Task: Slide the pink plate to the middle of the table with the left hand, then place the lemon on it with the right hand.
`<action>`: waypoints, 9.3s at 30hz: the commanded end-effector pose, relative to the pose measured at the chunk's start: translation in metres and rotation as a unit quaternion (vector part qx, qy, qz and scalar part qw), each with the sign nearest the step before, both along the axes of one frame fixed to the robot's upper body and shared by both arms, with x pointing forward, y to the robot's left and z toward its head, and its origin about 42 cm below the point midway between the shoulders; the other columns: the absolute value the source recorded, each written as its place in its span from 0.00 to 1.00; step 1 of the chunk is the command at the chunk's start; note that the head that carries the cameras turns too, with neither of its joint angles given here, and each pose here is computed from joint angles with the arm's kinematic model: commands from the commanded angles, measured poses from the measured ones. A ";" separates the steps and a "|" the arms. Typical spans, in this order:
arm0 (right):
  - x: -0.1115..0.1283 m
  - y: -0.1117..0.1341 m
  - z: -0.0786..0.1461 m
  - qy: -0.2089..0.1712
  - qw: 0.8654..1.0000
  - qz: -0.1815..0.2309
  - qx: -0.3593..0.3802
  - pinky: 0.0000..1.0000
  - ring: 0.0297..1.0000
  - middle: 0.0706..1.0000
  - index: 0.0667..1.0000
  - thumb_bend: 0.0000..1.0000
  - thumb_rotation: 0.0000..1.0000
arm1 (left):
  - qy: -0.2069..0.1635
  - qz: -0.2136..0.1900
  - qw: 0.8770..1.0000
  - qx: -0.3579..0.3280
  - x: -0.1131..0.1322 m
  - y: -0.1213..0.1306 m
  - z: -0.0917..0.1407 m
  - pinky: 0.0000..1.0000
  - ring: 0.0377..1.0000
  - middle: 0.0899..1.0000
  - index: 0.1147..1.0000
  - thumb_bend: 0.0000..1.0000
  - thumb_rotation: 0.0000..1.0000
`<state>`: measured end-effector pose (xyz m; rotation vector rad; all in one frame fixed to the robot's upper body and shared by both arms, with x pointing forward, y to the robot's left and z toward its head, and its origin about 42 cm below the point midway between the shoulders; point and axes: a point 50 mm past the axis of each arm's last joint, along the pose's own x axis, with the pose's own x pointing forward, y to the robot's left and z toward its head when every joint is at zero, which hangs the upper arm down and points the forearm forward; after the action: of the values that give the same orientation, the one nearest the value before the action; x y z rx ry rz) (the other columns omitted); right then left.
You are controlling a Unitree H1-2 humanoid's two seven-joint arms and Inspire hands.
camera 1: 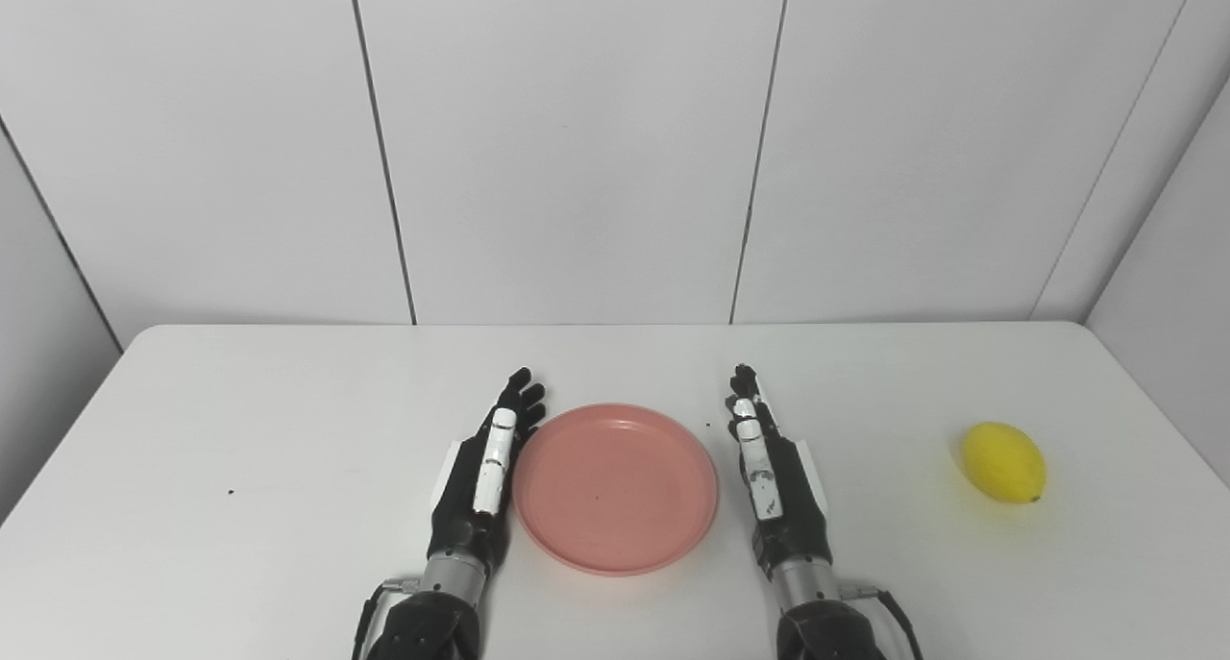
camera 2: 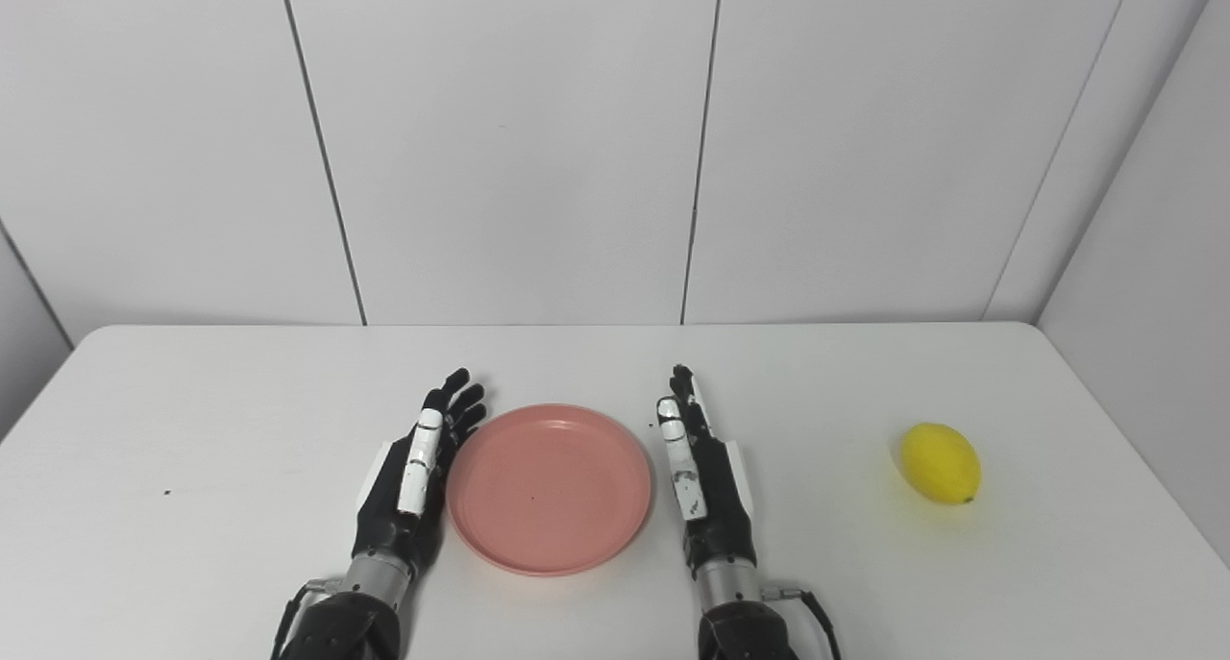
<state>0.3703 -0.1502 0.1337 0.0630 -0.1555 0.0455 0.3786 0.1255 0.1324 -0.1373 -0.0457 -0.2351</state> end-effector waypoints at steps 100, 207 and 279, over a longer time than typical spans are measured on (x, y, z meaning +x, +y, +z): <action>-0.010 -0.179 0.041 0.093 0.848 -0.360 -0.378 0.69 0.80 0.86 0.85 0.78 0.11 | -0.026 0.011 1.000 0.011 0.017 0.060 -0.008 1.00 0.99 0.99 0.99 0.53 1.00; 0.024 0.047 0.072 -0.131 0.918 -0.003 -0.374 0.15 0.21 0.43 0.45 0.52 0.00 | -0.023 0.021 0.997 0.066 0.003 -0.003 -0.003 0.96 0.95 0.96 0.96 0.50 1.00; 0.009 -0.006 0.035 -0.115 0.978 -0.067 -0.162 0.95 0.96 0.96 0.95 0.65 1.00 | -0.031 0.028 0.998 0.056 0.005 0.011 -0.005 0.95 0.93 0.94 0.94 0.53 1.00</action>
<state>0.3758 -0.1581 0.1530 -0.3091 -0.3366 -0.0508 0.3825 0.1390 0.1276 -0.0060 -0.0928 -0.1648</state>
